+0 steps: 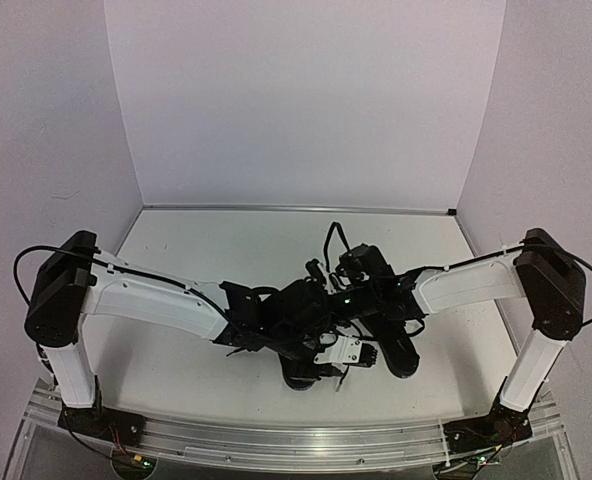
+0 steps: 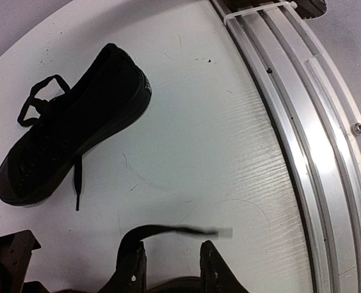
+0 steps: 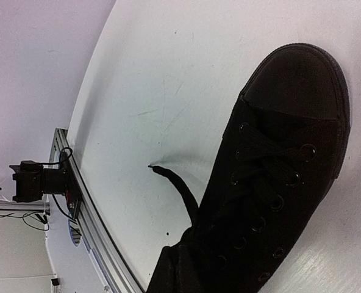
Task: Tie the shoes
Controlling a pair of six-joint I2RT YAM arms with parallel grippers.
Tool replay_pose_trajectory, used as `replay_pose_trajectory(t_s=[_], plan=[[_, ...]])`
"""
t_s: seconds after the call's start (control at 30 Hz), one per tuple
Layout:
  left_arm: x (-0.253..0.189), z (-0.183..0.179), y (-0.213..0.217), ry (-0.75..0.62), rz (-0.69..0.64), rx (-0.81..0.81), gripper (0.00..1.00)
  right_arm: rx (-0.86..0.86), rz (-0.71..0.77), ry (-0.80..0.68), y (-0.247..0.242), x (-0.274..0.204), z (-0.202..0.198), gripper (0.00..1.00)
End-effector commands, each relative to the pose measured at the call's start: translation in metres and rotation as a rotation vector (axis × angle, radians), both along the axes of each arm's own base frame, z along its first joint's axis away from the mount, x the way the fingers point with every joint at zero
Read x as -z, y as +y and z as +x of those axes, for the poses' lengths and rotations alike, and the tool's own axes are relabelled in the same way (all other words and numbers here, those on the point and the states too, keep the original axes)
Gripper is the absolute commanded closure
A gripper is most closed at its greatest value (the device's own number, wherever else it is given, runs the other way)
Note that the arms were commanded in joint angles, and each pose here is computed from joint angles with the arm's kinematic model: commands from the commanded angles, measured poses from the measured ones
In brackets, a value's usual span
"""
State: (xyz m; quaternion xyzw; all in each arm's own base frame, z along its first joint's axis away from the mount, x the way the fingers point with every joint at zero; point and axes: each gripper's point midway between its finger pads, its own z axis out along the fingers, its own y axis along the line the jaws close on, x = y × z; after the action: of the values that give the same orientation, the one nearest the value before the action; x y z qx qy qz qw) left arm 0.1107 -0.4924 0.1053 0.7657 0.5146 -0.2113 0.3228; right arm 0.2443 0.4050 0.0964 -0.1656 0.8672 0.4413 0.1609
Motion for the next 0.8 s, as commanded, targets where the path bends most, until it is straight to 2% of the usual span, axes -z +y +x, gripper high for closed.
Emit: replay_pose_trajectory(t_s=[0.0,0.1,0.2,0.3,0.4,0.6,0.77], plan=[[-0.03,0.008,-0.01,-0.059,-0.076,-0.016,0.62,-0.012,0.052,-0.057,0.005,-0.028,0.005,1.0],[-0.047,0.006,-0.003,-0.059,-0.104,-0.025,0.52,-0.011,0.051,-0.058,0.004,-0.028,0.005,1.0],[-0.066,0.011,0.009,-0.033,-0.151,-0.061,0.5,-0.014,0.053,-0.058,0.005,-0.028,0.005,1.0],[-0.084,0.019,0.027,0.018,-0.209,-0.094,0.41,-0.013,0.051,-0.057,0.006,-0.027,0.006,1.0],[-0.096,0.031,0.043,0.034,-0.259,-0.154,0.37,-0.014,0.053,-0.058,0.006,-0.028,0.006,1.0],[-0.098,0.073,0.084,0.118,-0.347,-0.335,0.47,-0.021,0.07,-0.068,0.007,-0.036,0.005,1.0],[-0.076,0.095,0.108,0.167,-0.337,-0.427,0.55,-0.033,0.077,-0.054,0.01,-0.036,0.004,1.0]])
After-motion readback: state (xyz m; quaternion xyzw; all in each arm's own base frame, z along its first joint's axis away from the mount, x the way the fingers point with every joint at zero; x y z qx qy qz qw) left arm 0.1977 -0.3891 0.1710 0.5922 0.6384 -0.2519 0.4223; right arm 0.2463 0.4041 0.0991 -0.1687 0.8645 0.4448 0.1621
